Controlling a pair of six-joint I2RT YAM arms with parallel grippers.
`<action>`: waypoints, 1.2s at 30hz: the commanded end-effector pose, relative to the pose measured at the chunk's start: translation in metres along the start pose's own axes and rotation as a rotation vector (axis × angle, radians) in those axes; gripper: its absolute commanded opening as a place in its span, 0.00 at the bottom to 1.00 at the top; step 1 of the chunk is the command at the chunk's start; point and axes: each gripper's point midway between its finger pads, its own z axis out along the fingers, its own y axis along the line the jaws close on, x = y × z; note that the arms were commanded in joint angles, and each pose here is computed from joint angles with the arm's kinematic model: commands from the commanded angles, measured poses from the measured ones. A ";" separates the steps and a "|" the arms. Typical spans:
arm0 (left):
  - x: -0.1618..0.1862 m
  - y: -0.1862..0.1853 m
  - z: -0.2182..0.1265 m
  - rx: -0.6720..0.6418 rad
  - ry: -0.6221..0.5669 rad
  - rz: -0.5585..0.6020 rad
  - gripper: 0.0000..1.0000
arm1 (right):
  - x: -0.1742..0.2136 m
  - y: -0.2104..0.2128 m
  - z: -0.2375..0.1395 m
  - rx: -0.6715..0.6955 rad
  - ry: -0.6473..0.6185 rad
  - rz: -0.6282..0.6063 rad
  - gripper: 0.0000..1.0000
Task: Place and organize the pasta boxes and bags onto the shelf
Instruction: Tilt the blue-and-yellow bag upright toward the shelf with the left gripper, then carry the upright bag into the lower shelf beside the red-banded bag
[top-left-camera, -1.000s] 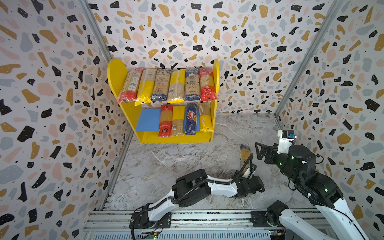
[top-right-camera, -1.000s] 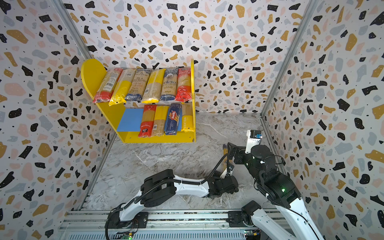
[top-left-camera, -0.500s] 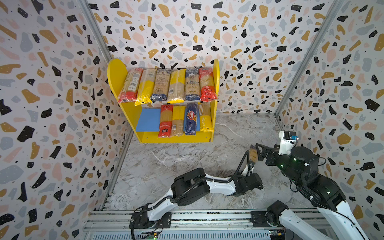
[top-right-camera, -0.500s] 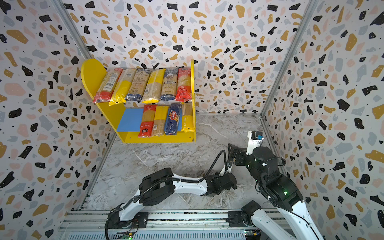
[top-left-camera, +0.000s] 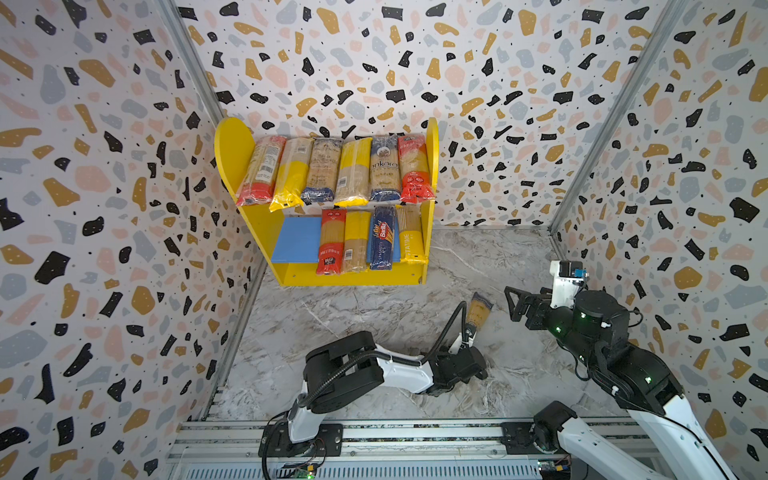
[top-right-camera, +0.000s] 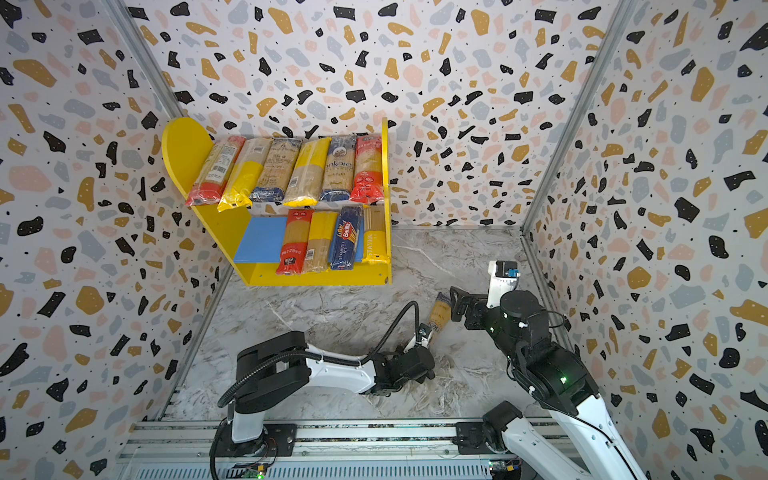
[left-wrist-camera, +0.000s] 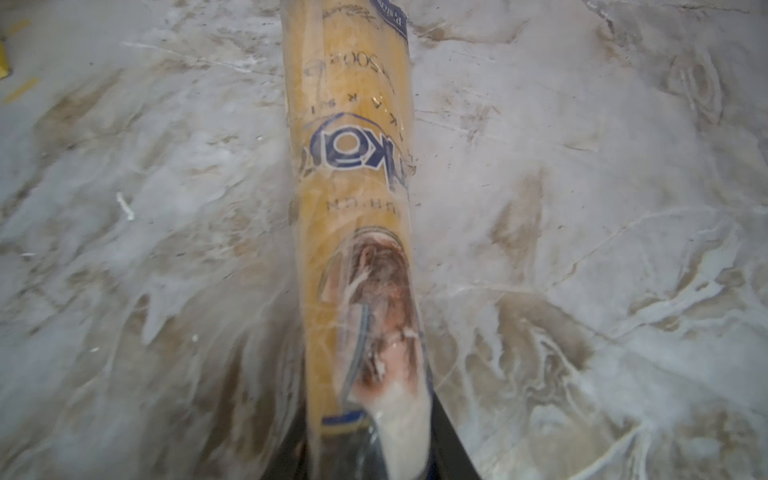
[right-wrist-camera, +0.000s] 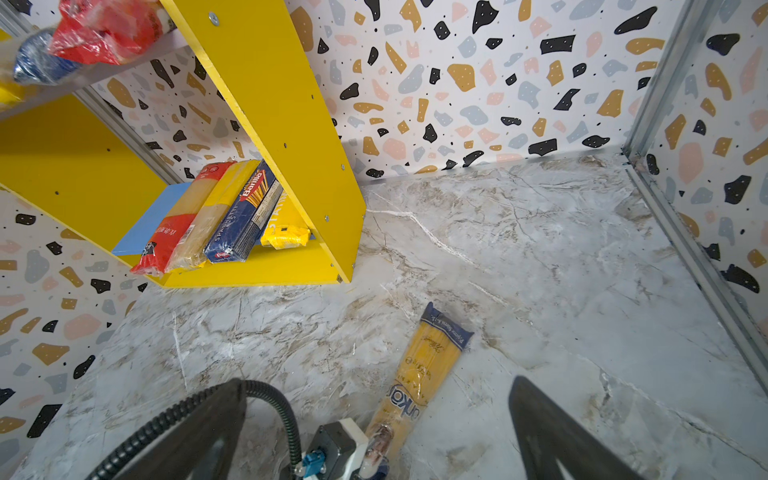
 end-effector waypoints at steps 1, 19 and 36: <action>-0.014 0.021 -0.023 -0.044 -0.039 0.039 0.00 | -0.005 0.006 0.005 -0.021 -0.014 0.003 0.99; -0.081 0.121 -0.184 -0.187 -0.336 -0.080 0.00 | -0.008 0.035 0.050 -0.112 0.026 -0.018 0.99; -0.121 0.264 -0.264 -0.510 -0.522 -0.284 0.00 | -0.031 0.061 0.064 -0.189 0.016 -0.060 0.99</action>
